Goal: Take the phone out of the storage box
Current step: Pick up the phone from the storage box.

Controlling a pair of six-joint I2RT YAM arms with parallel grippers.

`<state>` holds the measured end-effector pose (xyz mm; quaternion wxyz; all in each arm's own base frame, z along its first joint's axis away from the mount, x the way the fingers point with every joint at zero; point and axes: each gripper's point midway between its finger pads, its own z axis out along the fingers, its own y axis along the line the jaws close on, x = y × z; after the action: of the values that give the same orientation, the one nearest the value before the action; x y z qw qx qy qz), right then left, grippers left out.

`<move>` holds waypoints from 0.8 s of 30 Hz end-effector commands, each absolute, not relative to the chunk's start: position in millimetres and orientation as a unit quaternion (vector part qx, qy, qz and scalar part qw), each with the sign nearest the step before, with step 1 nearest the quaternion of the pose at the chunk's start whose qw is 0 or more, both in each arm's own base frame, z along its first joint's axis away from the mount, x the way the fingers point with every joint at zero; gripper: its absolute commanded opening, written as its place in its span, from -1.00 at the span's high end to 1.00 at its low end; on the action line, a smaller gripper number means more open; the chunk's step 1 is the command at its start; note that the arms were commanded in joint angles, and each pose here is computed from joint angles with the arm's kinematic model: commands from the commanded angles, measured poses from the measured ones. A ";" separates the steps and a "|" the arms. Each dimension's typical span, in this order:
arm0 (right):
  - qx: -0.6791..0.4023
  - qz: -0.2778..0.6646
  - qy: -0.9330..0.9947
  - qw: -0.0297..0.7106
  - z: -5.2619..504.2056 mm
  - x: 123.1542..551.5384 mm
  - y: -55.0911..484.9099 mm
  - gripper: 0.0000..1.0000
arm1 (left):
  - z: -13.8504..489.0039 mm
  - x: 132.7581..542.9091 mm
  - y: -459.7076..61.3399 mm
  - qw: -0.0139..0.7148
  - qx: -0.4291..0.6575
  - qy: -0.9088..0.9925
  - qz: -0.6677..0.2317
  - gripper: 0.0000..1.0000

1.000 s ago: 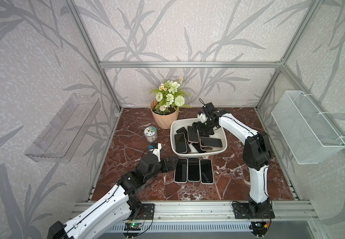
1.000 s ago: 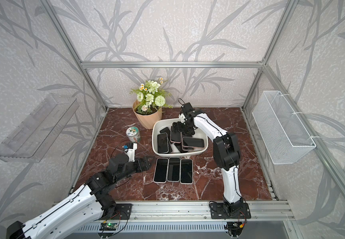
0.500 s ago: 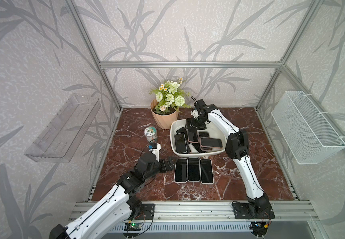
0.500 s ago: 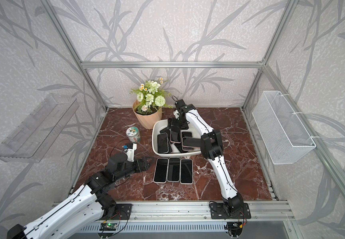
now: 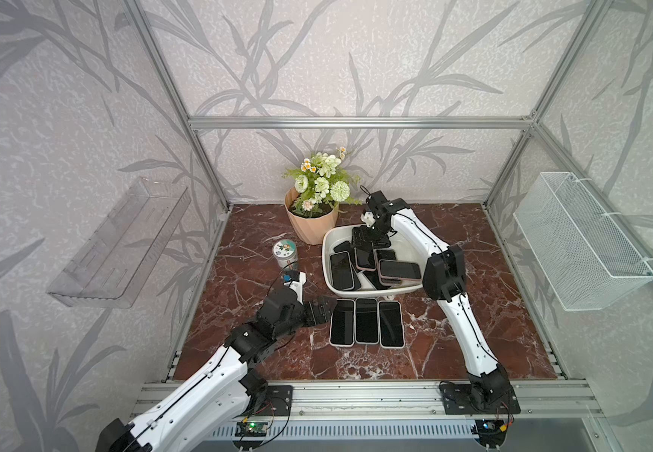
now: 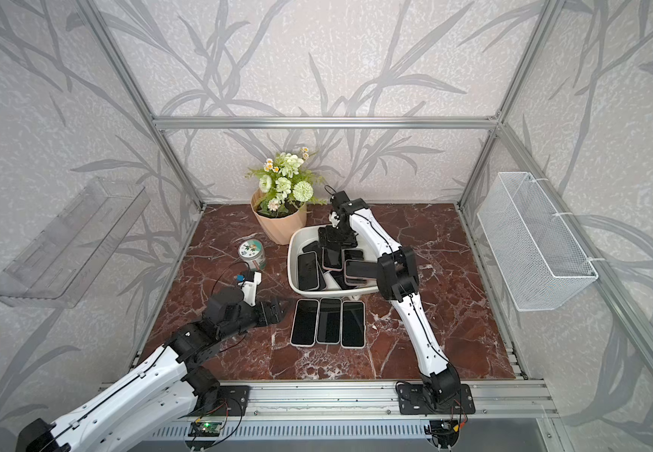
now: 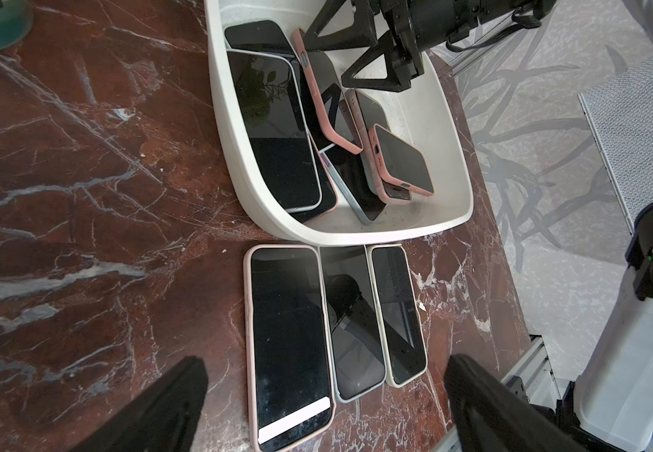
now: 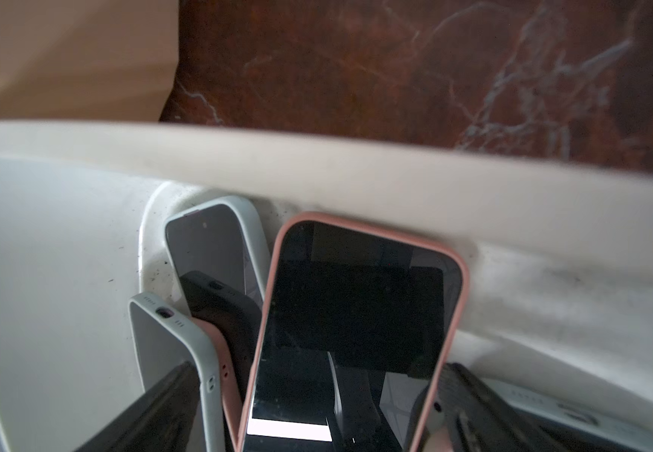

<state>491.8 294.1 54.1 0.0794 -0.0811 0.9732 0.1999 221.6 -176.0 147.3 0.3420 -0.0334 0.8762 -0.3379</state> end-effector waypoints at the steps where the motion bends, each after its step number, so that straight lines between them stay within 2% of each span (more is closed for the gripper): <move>1: -0.080 0.173 0.980 0.056 38.9 486.4 282.6 -0.98 | 147.9 222.7 -176.2 0.346 -0.025 0.874 -0.339 -1.00; 11: -0.084 0.169 0.980 0.055 30.6 490.1 280.4 -0.98 | 143.1 222.9 -173.0 0.345 -0.030 0.876 -0.336 -1.00; 15: -0.094 0.201 0.974 0.038 25.8 484.2 291.1 -0.98 | 141.6 223.5 -172.2 0.344 -0.033 0.876 -0.336 -1.00; 24: -0.095 0.192 0.977 0.016 12.4 477.1 287.6 -0.99 | 139.3 223.1 -170.1 0.343 -0.039 0.876 -0.336 -1.00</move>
<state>494.6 296.2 38.9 0.0689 -0.1006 0.9709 0.2062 223.0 -170.6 139.6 0.3397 -0.0403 0.8786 -0.3332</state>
